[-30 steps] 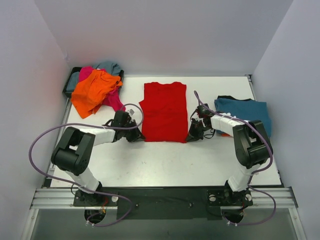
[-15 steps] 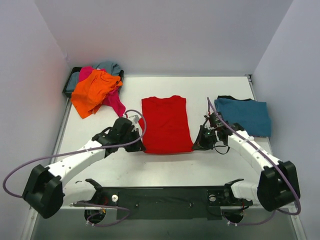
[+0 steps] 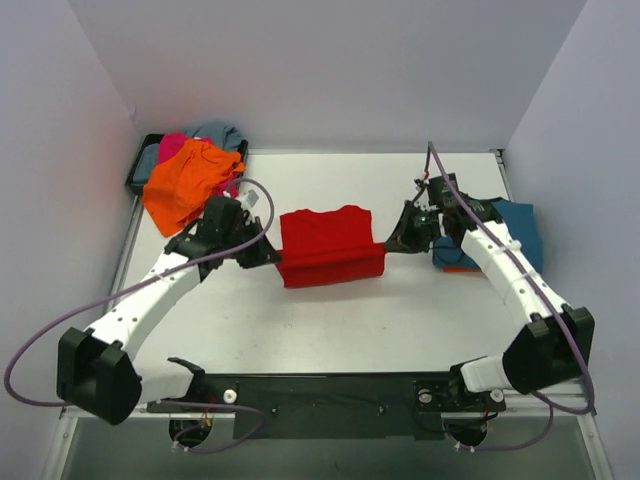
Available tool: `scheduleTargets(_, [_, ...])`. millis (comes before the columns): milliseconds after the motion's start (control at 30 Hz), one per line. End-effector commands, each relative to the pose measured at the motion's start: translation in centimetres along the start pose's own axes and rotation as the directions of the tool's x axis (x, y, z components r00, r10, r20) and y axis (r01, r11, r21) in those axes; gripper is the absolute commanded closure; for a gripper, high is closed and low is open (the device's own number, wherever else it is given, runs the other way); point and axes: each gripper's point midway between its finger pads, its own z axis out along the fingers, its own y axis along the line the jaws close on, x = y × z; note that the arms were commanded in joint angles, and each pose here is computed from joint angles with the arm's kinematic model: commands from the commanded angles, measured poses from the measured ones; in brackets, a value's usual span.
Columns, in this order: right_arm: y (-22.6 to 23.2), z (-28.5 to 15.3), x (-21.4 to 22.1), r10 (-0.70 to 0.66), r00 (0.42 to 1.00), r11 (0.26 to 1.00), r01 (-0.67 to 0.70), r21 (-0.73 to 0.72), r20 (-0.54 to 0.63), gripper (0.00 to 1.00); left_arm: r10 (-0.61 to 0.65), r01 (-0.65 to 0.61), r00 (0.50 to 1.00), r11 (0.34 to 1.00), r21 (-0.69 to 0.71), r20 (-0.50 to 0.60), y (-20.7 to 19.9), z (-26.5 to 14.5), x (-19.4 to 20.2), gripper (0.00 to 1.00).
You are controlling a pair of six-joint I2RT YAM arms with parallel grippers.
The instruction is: Fold and stack the t-shirts
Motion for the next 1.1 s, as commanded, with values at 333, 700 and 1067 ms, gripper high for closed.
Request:
scheduleTargets(333, [0.7,6.7,-12.6,0.069,0.997,0.995,-0.07,0.074,0.026,1.0,-0.04,0.042,0.994,0.999,-0.014,0.105,2.5,7.4,-13.8,1.0])
scheduleTargets(700, [-3.7,16.0,-19.1,0.149,0.989,0.982,-0.149,0.117,0.01,0.48,-0.159,0.148,0.98,0.985,0.092,0.122,5.1,16.8,-19.8,0.49])
scheduleTargets(1067, [-4.5,16.6,-16.6,0.041,0.998,0.994,-0.045,0.103,0.046,0.5,-0.073,0.051,0.975,0.993,0.107,0.21,5.9,16.0,-18.1,0.3])
